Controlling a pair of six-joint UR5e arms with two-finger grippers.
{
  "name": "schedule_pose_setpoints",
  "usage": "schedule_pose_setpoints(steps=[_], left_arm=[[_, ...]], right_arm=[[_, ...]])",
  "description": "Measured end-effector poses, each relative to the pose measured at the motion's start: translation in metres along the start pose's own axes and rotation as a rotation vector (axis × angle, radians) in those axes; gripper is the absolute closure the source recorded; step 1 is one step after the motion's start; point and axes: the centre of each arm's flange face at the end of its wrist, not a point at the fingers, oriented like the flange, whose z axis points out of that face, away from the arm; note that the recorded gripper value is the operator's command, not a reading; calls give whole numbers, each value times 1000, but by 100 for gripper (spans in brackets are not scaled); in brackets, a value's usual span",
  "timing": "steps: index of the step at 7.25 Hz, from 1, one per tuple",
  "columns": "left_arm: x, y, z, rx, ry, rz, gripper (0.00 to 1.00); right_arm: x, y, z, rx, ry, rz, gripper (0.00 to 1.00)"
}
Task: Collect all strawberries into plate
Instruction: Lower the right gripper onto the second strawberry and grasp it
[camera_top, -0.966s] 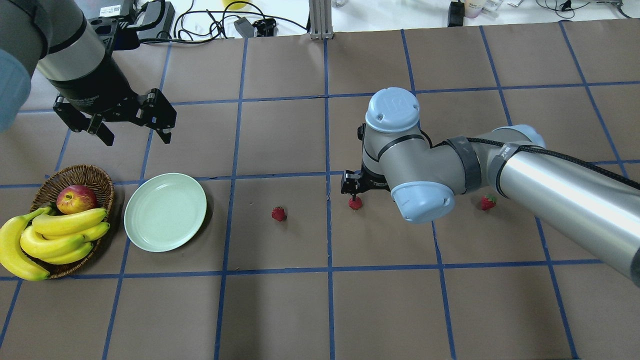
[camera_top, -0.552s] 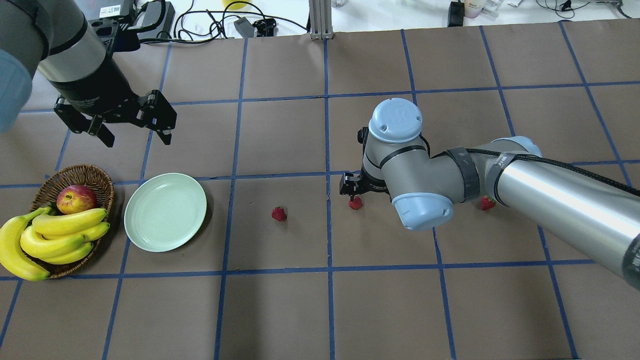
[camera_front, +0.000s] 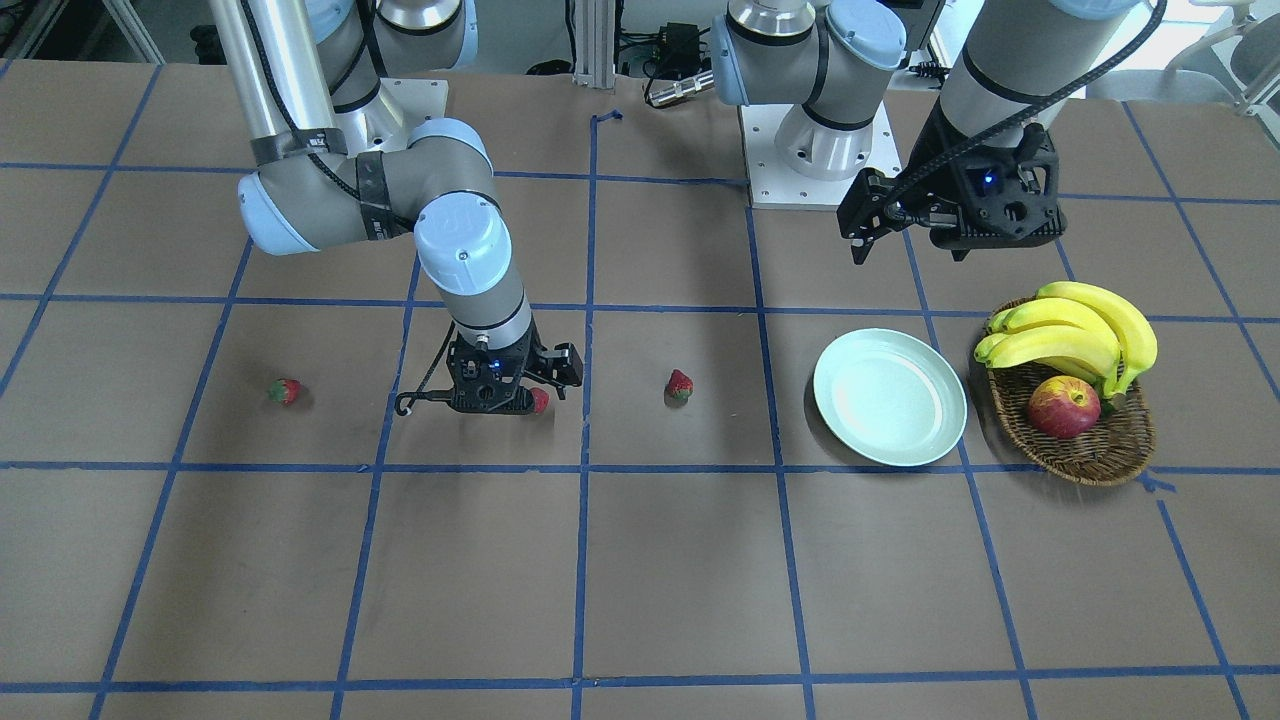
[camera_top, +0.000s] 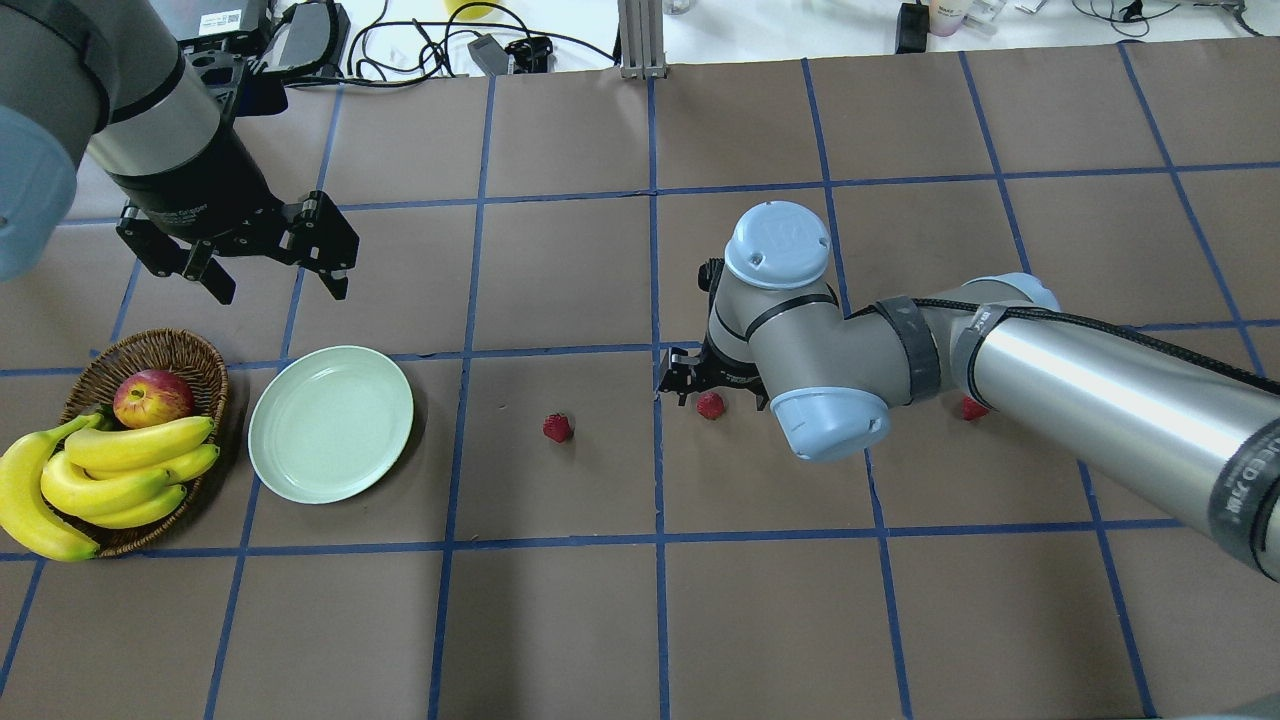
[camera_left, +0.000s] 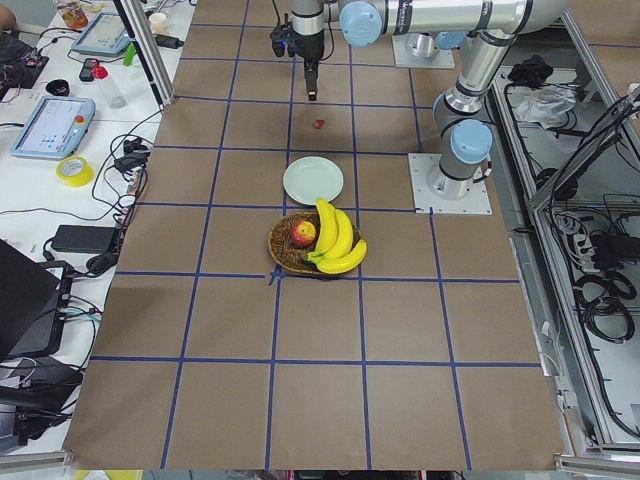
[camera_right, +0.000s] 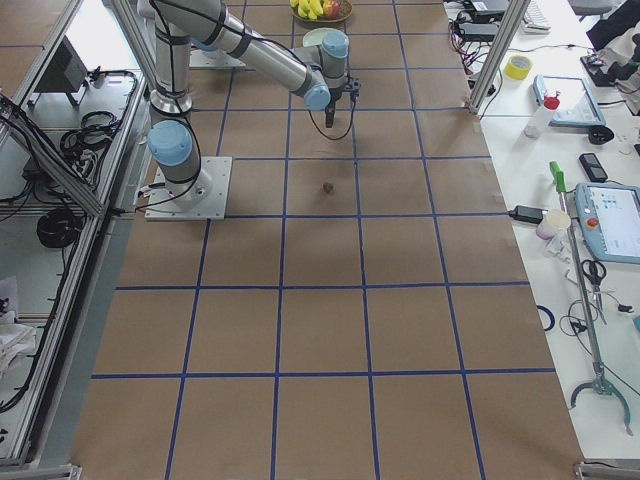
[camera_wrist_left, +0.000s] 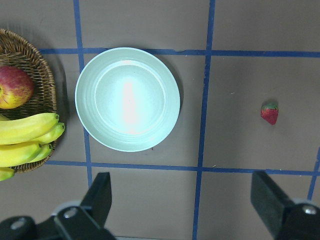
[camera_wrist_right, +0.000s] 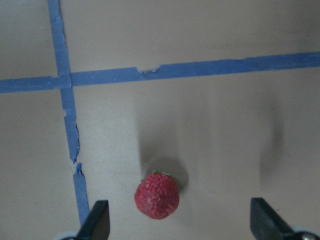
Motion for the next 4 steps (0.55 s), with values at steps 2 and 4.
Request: schedule_pose_setpoints(steps=[2, 4], left_arm=[[0, 0, 2, -1, 0, 0, 0], [0, -1, 5, -7, 0, 0, 0]], right_arm=[[-6, 2, 11, 3, 23, -12, 50], [-9, 2, 12, 9, 25, -18, 100]])
